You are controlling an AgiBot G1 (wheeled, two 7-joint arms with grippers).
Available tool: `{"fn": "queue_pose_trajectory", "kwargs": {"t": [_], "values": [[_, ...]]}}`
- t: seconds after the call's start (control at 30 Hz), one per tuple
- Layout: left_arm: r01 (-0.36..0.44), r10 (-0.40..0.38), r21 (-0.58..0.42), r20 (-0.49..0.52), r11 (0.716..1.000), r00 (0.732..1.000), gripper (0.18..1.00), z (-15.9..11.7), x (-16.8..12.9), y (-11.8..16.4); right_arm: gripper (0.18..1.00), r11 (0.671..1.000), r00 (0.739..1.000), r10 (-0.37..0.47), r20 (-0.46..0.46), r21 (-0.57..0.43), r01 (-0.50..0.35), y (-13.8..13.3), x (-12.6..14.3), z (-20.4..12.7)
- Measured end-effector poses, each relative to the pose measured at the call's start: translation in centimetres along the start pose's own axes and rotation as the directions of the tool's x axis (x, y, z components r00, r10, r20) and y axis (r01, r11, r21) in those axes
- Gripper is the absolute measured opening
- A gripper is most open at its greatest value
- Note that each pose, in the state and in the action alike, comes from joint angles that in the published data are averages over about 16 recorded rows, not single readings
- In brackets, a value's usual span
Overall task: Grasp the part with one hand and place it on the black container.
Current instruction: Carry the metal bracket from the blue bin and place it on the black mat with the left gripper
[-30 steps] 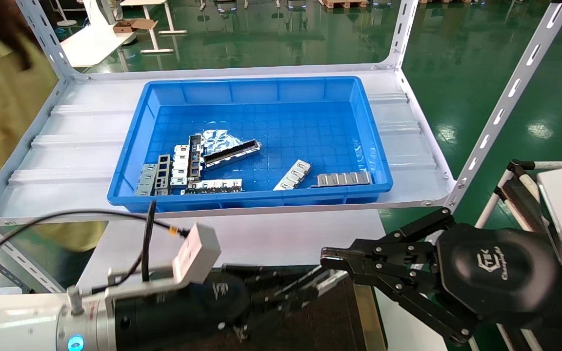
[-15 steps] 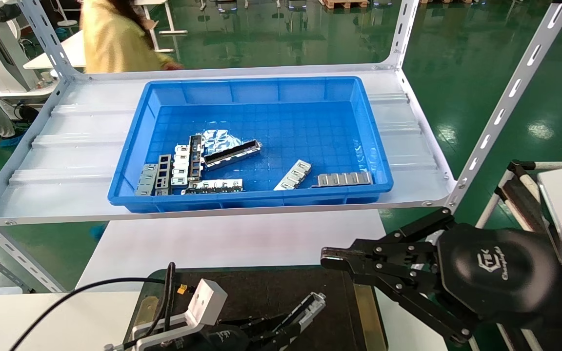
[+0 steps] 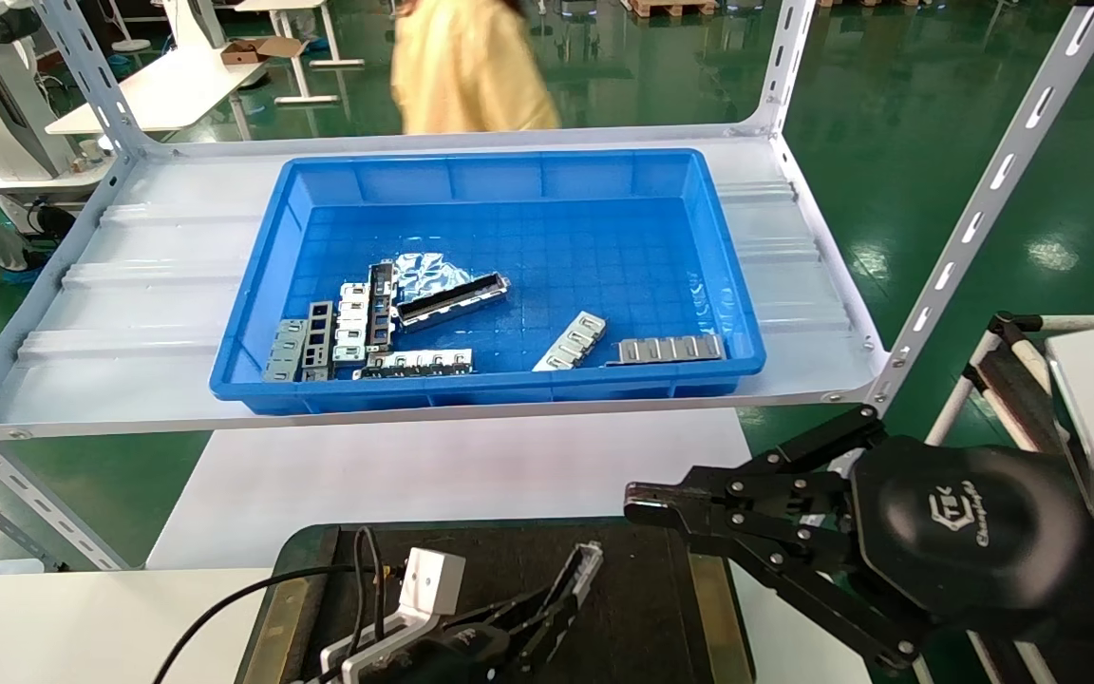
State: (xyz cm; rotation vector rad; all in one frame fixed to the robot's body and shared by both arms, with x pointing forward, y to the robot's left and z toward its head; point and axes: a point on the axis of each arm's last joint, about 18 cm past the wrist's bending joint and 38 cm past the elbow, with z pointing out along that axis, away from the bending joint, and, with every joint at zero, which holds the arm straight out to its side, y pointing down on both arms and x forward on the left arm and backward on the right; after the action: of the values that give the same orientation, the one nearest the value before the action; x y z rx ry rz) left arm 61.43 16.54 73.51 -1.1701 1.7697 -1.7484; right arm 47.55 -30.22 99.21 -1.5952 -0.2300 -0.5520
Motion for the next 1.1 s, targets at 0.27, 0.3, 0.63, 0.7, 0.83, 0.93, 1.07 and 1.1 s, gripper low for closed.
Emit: {"fn": "queue_pose_trajectory", "kwargs": {"t": [0.27, 0.3, 0.63, 0.7, 0.83, 0.93, 1.07, 1.1], "values": [[0.076, -0.079, 0.034, 0.098, 0.997, 0.992, 0.349, 2.2, 0.3, 1.1, 0.191, 1.000, 1.000, 0.000, 0.000, 0.000, 0.000, 0.0, 0.0, 0.0], [0.086, -0.089, 0.038, 0.109, 0.996, 0.990, 0.349, 2.4, 0.3, 1.3, 0.191, 1.000, 1.000, 0.000, 0.000, 0.000, 0.000, 0.0, 0.0, 0.0], [0.179, -0.190, 0.075, 0.188, 0.981, 0.964, 0.349, 4.5, 0.0, 2.1, 0.191, 1.000, 1.000, 0.000, 0.000, 0.000, 0.000, 0.0, 0.0, 0.0], [0.196, -0.209, 0.084, 0.197, 0.977, 0.958, 0.349, 4.9, -0.1, 2.1, 0.191, 1.000, 1.000, 0.000, 0.000, 0.000, 0.000, 0.0, 0.0, 0.0], [0.227, -0.244, 0.099, 0.213, 0.969, 0.946, 0.349, 5.5, -0.4, 2.3, 0.191, 1.000, 1.000, 0.000, 0.000, 0.000, 0.000, 0.0, 0.0, 0.0], [0.249, -0.267, 0.108, 0.220, 0.963, 0.938, 0.349, 5.9, -0.5, 2.6, 0.191, 1.000, 1.000, 0.000, 0.000, 0.000, 0.000, 0.0, 0.0, 0.0], [0.273, -0.293, 0.118, 0.226, 0.955, 0.929, 0.349, 6.3, -0.7, 3.0, 0.191, 1.000, 1.000, 0.000, 0.000, 0.000, 0.000, 0.0, 0.0, 0.0], [0.279, -0.300, 0.120, 0.227, 0.953, 0.927, 0.348, 6.3, -0.8, 3.1, 0.191, 1.000, 1.000, 0.000, 0.000, 0.000, 0.000, 0.0, 0.0, 0.0]]}}
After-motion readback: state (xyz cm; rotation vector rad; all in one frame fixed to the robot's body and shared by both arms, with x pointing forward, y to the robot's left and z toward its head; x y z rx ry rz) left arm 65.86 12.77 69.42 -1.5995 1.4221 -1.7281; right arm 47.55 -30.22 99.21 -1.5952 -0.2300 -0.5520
